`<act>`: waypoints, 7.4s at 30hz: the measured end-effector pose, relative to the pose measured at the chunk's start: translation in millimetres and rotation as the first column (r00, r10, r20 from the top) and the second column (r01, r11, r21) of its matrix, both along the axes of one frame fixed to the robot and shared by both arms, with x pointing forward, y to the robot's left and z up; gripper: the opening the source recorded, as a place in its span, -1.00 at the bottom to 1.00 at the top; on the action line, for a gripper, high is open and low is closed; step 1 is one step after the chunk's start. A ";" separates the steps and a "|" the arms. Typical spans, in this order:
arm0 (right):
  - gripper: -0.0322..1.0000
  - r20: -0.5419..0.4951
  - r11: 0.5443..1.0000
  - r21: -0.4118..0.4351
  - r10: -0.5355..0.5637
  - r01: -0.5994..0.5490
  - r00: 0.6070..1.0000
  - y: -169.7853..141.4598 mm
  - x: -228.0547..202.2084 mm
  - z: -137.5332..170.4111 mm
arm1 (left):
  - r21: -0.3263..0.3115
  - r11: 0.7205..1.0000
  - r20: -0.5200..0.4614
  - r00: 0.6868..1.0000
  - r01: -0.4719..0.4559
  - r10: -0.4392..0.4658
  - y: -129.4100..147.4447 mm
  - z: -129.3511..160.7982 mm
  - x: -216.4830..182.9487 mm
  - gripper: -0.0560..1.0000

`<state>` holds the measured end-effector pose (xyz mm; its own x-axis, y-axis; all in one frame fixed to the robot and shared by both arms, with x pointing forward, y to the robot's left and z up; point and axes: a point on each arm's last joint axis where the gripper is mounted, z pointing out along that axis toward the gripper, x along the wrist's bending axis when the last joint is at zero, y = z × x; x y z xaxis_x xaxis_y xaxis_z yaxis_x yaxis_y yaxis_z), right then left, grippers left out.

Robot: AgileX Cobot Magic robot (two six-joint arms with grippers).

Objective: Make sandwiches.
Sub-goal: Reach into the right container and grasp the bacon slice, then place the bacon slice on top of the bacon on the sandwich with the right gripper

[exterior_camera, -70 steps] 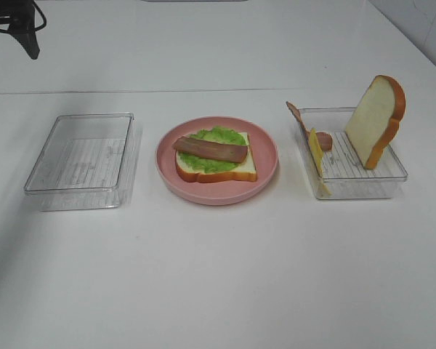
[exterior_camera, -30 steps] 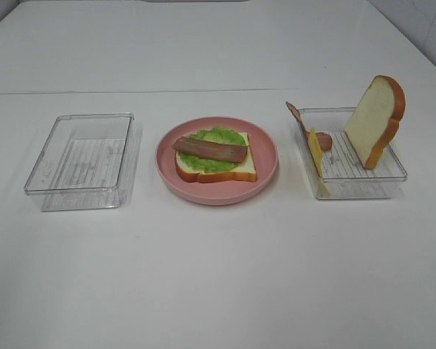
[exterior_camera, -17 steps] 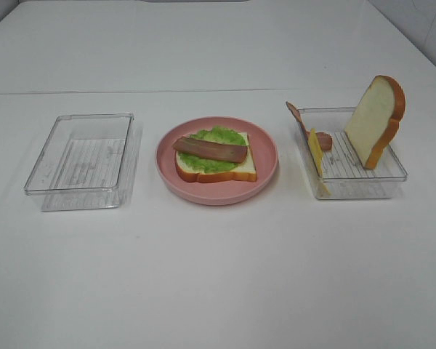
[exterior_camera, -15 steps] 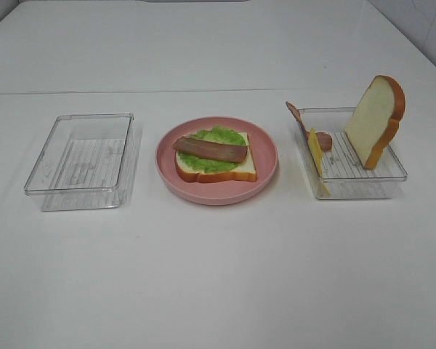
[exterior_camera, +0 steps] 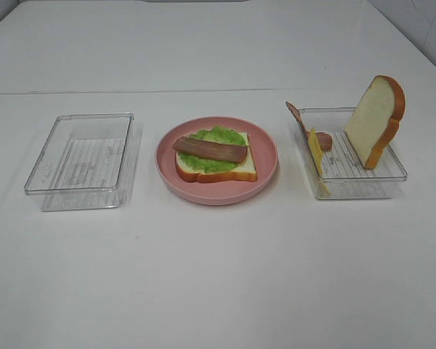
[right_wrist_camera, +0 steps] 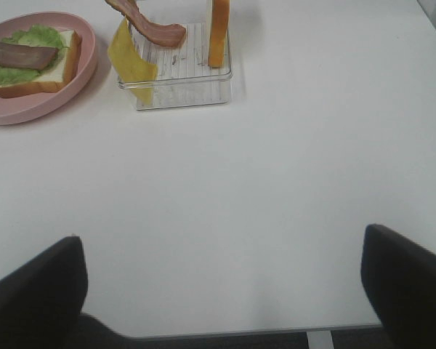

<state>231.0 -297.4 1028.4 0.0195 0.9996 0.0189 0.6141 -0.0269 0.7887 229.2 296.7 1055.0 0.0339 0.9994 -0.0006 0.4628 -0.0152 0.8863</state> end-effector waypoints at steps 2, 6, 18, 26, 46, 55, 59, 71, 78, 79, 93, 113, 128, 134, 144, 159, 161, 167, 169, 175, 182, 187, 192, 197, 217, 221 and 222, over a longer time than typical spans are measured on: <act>0.97 0.000 1.000 0.000 0.000 0.000 1.000 0.0 0.0 0.0 | -0.004 1.000 0.000 1.000 -0.002 0.002 0.0 0.0 0.0 0.98; 0.97 0.000 1.000 0.000 0.000 0.000 1.000 0.0 0.0 0.0 | -0.023 1.000 0.003 1.000 -0.012 0.012 0.0 0.3 0.2 0.98; 0.97 0.000 1.000 0.000 0.000 0.000 1.000 0.0 0.0 0.0 | -0.028 0.998 0.003 0.999 -0.049 0.050 -0.3 0.3 0.3 0.98; 0.97 0.000 1.000 0.001 0.001 -0.001 1.000 0.1 0.0 0.0 | -0.028 0.998 0.003 0.999 -0.051 0.052 -0.3 0.3 0.3 0.98; 0.97 -0.420 0.997 0.060 0.059 -0.037 0.905 3.2 139.1 92.7 | -0.028 0.998 0.003 0.999 -0.052 0.052 -0.3 0.3 0.3 0.98; 0.97 -0.551 0.998 0.060 0.058 -0.030 0.832 0.3 256.6 103.7 | -0.028 0.998 0.003 0.999 -0.052 0.052 -0.3 0.3 0.3 0.98; 0.97 -0.546 0.999 0.042 0.047 -0.029 0.837 -1.9 292.4 108.2 | -0.028 0.998 0.003 0.999 -0.052 0.052 -0.3 0.3 0.3 0.98; 0.97 -0.503 0.990 0.097 0.136 -0.101 0.853 26.1 389.1 102.2 | -0.029 0.998 0.006 0.999 -0.053 0.053 -0.3 0.6 0.4 0.98; 0.97 -0.544 0.971 0.106 0.237 -0.214 0.805 82.8 409.4 75.7 | -0.029 0.998 0.012 0.999 -0.053 0.053 -0.3 1.1 0.7 0.98; 0.97 -0.566 0.966 0.116 0.254 -0.229 0.784 101.3 414.3 63.1 | -0.029 0.998 0.013 0.998 -0.053 0.053 -0.3 1.1 0.7 0.98; 0.97 -0.607 0.980 0.120 0.200 -0.160 0.769 141.5 440.6 0.9 | -0.029 0.998 0.013 0.998 -0.053 0.053 -0.3 1.1 0.7 0.98; 0.97 -0.617 0.985 0.077 0.168 -0.153 0.769 143.7 469.6 -71.1 | -0.029 0.998 0.015 0.998 -0.053 0.054 -0.3 1.3 0.8 0.98; 0.89 -0.635 0.988 0.087 0.153 -0.127 0.757 137.8 478.6 -94.4 | -0.029 0.998 0.015 0.998 -0.053 0.054 -0.3 1.3 0.8 0.98; 0.69 -0.631 0.989 0.069 0.147 -0.133 0.762 136.5 479.5 -93.7 | -0.029 0.998 0.015 0.998 -0.053 0.054 -0.3 1.3 0.8 0.98; 0.33 -0.628 0.989 0.012 0.125 -0.151 0.768 131.9 480.6 -93.8 | -0.029 0.998 0.015 0.998 -0.053 0.054 -0.3 1.3 0.8 0.98; -0.60 -0.627 0.988 0.001 0.120 -0.154 0.770 130.9 480.9 -93.8 | -0.029 0.998 0.015 0.998 -0.053 0.054 -0.3 1.3 0.8 0.98; -0.77 -0.626 0.987 -0.015 0.115 -0.160 0.772 129.7 481.2 -93.8 | -0.029 0.998 0.015 0.998 -0.053 0.054 -0.3 1.3 0.8 0.98; -0.91 -0.630 0.982 -0.046 0.114 -0.184 0.768 127.5 481.2 -93.4 | -0.029 0.998 0.015 0.998 -0.053 0.054 -0.3 1.3 0.8 0.98; -0.91 -0.626 0.981 -0.051 0.113 -0.185 0.772 127.0 481.1 -90.9 | -0.030 0.998 0.015 0.998 -0.052 0.053 -0.4 1.3 0.8 0.98; -0.91 -0.602 0.982 -0.050 0.117 -0.183 0.790 126.0 478.6 -72.0 | -0.030 0.998 0.015 0.998 -0.052 0.053 -0.4 1.3 0.8 0.98; -0.91 -0.544 0.984 -0.035 0.130 -0.177 0.829 123.5 467.5 -22.6 | -0.030 0.998 0.015 0.999 -0.052 0.052 -0.4 1.3 0.8 0.98; -0.91 -0.509 0.984 0.019 0.161 -0.176 0.845 124.0 454.0 13.4 | -0.031 0.998 0.015 0.999 -0.051 0.052 -0.5 1.3 0.8 0.98; -0.91 -0.487 0.970 0.115 0.244 -0.216 0.838 130.7 443.4 33.9 | -0.031 0.998 0.015 0.999 -0.051 0.052 -0.5 1.3 0.8 0.98; -0.91 -0.447 0.894 0.308 0.437 -0.325 0.781 149.1 433.1 46.1 | -0.031 0.998 0.015 0.999 -0.051 0.052 -0.5 1.3 0.8 0.98; -0.91 -0.402 0.716 0.517 0.687 -0.469 0.605 233.4 414.5 13.7 | -0.034 0.998 0.015 0.999 -0.049 0.050 -0.8 1.3 0.8 0.98; -0.91 -0.405 0.709 0.519 0.696 -0.478 0.592 248.2 413.5 0.0 | -0.034 0.998 0.015 0.999 -0.049 0.050 -0.8 1.3 0.8 0.98; -0.91 -0.404 0.710 0.519 0.694 -0.476 0.596 252.8 415.1 -7.1 | -0.034 0.998 0.015 0.999 -0.049 0.050 -0.8 1.3 0.8 0.98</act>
<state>646.1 -44.6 1021.3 -0.4516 0.7213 0.5251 0.8891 0.3150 0.3320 230.0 295.8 1056.3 -0.0152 0.9993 -0.0345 0.4483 0.0377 0.8931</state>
